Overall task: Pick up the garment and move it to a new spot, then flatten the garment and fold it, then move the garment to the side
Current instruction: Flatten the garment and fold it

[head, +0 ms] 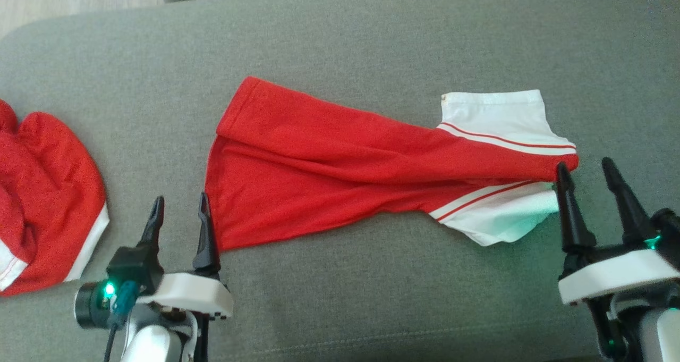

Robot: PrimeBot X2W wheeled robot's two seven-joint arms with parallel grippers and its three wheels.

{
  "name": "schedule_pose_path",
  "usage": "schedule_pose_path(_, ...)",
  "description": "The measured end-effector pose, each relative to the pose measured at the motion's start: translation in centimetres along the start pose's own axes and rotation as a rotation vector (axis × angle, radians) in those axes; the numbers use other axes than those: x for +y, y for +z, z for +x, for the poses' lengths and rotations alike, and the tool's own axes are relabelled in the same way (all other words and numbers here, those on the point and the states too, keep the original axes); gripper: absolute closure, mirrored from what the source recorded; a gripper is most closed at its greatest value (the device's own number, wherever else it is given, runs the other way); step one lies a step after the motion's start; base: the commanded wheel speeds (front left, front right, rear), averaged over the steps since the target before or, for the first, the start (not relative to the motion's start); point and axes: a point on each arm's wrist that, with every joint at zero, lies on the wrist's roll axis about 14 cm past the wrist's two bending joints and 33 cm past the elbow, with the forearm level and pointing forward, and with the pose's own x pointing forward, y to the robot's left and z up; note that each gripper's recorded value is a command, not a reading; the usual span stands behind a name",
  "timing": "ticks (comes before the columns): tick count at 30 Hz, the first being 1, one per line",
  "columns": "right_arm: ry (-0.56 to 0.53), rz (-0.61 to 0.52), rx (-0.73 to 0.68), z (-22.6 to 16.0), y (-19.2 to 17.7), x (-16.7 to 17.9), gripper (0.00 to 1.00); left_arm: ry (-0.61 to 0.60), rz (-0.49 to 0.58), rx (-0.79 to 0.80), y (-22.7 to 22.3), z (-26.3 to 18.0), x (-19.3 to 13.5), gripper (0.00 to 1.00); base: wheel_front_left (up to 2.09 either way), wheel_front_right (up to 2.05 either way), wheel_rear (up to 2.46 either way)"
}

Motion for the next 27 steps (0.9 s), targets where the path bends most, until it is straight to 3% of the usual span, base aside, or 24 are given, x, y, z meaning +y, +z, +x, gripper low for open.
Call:
schedule_pose_path(10, 0.054, -0.012, -0.005, -1.8, 0.4, 2.2, 0.0, -0.037, 0.09, -0.177, 4.9, -0.5, -0.8, 0.0, 0.0, 0.0, 0.0)
schedule_pose_path(27, 0.054, -0.005, 0.012, -2.4, 0.0, 2.3, 0.0, -0.038, 0.095, -0.167, 4.5, -1.6, -0.8, 0.0, 0.0, 0.0, 0.0)
